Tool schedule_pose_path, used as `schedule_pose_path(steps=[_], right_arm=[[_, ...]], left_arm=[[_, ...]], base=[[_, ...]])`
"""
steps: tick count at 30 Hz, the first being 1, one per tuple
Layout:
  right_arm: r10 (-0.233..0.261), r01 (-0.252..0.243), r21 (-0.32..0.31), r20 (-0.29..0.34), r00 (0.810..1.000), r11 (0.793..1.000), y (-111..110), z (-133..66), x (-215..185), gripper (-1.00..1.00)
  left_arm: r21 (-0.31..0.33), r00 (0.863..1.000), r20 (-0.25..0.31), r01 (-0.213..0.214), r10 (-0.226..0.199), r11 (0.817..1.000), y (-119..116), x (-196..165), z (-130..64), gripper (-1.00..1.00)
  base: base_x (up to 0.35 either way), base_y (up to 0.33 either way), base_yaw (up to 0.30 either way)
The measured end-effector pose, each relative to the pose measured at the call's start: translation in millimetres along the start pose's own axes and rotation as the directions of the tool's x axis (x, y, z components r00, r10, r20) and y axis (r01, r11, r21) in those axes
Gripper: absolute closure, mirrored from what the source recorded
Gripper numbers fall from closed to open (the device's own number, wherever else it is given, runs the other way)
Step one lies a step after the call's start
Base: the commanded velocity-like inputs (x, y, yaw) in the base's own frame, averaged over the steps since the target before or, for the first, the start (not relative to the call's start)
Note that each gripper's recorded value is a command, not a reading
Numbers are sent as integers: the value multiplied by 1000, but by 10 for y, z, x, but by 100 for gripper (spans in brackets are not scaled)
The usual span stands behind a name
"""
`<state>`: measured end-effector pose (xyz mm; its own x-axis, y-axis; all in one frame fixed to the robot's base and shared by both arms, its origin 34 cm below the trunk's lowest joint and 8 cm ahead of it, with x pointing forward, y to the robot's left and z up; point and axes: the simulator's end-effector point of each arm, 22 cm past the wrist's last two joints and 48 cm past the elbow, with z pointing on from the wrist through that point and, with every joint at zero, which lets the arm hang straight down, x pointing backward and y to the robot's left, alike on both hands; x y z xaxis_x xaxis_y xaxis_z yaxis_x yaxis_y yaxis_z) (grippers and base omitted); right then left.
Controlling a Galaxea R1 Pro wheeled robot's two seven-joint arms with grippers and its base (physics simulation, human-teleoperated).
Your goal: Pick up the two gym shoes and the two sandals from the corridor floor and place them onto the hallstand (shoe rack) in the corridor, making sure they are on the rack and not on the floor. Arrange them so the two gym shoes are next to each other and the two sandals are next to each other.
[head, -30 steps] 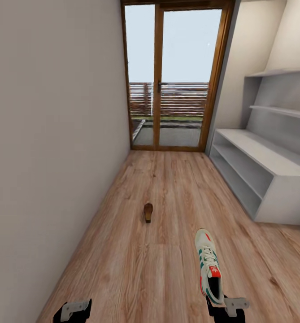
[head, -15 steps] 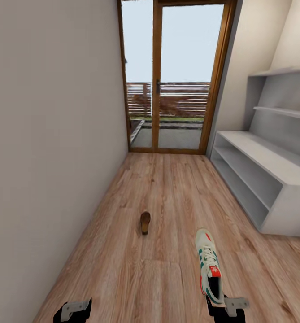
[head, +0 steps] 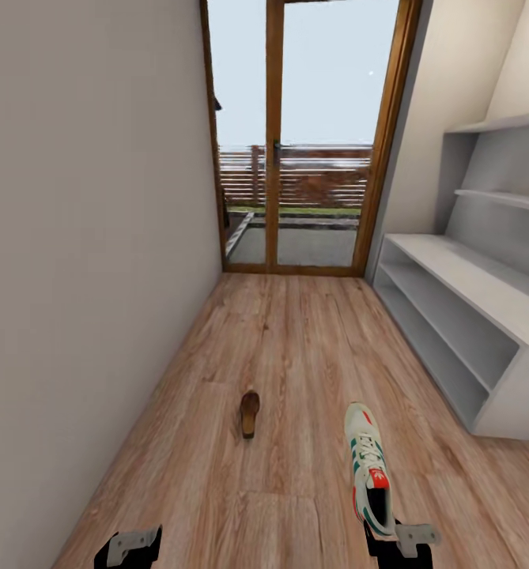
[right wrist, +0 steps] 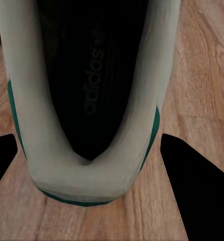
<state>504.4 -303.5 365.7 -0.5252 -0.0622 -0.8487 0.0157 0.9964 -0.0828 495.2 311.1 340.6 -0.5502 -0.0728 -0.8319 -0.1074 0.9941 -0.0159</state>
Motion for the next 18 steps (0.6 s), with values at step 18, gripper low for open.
schedule_pose_path(steps=[18], right_arm=[[0,0,0,0,1000,1000,0,0,-1,100]], left_arm=[[-1,1000,0,0,0,1000,2,-1,0,-100]], base=[[336,-93,0]])
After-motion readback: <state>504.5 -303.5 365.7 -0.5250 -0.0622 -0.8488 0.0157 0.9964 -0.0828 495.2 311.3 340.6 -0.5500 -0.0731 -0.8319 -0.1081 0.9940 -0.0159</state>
